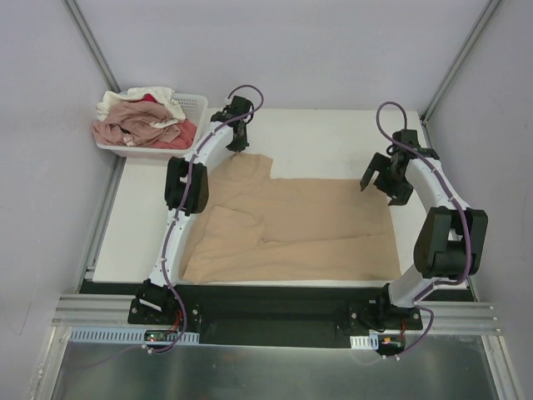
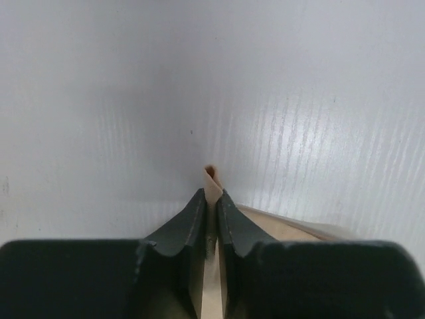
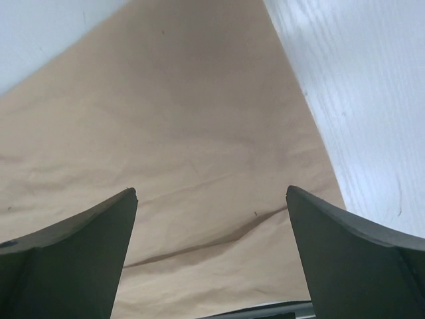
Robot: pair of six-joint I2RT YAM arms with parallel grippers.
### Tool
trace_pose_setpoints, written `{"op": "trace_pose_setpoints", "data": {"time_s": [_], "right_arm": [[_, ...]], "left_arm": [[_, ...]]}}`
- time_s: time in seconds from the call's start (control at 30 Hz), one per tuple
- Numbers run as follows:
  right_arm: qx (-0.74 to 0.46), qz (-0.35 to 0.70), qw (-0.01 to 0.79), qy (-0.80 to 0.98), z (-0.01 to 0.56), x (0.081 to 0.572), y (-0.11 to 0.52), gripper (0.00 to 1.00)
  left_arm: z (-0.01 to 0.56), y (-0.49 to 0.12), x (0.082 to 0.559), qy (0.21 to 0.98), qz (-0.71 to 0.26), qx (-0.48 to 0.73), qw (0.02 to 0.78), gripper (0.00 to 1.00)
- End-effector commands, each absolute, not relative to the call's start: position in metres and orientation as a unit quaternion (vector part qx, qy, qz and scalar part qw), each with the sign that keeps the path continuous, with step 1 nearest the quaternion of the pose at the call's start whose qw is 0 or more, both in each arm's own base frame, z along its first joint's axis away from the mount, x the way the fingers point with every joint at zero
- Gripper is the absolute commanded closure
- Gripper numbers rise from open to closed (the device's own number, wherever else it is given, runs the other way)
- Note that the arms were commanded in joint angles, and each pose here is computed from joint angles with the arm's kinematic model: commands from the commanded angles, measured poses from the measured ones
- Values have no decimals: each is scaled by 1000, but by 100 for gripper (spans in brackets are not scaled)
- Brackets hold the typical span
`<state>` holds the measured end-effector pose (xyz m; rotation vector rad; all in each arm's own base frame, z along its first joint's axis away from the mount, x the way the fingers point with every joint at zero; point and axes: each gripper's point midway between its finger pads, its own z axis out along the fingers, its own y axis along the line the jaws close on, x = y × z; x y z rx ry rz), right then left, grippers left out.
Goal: Fold and stack the t-shirts
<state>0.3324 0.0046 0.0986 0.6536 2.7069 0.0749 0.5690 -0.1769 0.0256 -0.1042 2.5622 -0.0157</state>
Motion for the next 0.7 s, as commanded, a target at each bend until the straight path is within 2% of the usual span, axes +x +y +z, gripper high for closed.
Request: {"op": "trace_pose_setpoints", "data": {"time_s": [0.0,0.17,0.3,0.43,0.67], "right_arm": [[223,-12,195,955,111,365,-12,4],[228,-40,188,955,98,405,-27,8],[231,-50,197,952,96,443,-41,15],[215,-52,177,959,71,466,-43,19],[213,-44,151,964,42,479,-44,23]], "left_arm": [[23,-171,565,962,-7,-38,271,99],[44,-171,573,955,-10,-35,295,100],[57,-176,573,952,-24,-32,304,100],[73,-175,573,947,-28,-38,317,100],[96,-176,571,941,-35,-39,336,100]]}}
